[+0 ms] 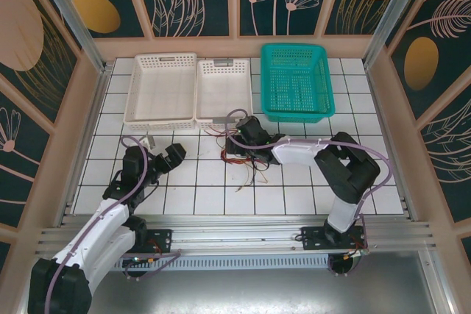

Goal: Untangle the cables

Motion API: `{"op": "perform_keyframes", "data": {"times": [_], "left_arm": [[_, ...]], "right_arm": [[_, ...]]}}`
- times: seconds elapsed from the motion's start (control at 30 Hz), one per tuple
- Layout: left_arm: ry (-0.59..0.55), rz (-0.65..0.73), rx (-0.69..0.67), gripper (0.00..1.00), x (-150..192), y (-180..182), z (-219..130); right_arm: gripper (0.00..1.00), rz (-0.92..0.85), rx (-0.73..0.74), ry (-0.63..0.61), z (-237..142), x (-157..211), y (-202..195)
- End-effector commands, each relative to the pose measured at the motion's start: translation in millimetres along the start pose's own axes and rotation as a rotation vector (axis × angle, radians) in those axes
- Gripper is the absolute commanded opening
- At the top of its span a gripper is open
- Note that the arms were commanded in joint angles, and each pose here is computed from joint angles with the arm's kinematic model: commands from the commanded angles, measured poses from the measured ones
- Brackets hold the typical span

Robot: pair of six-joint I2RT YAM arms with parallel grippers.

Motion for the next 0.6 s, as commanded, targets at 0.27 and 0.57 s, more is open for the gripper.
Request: {"op": "perform_keyframes", "data": {"times": [0.27,0.57], "left_arm": [[0.001,-0.009,-0.003,0.96,3,1,4],[0.012,-0.009,-0.008,0.96,11,9,4]], "right_arm": [[0.59,0.002,0.006,-0.022,11,-16,23],[0.46,0.011,0.026,-0.001,24,-7,16]]}}
Point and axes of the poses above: each hand's point on the last joint's axis, 136 mm out from that joint toward the fingers, its own z axis out along the fingers, its own y axis along the line the jaws close on, x = y × z, the point moved 1 cm from there along -z, back along the fingers, and after that the axes turned 8 degrees about -z, right-handed, at the moved point
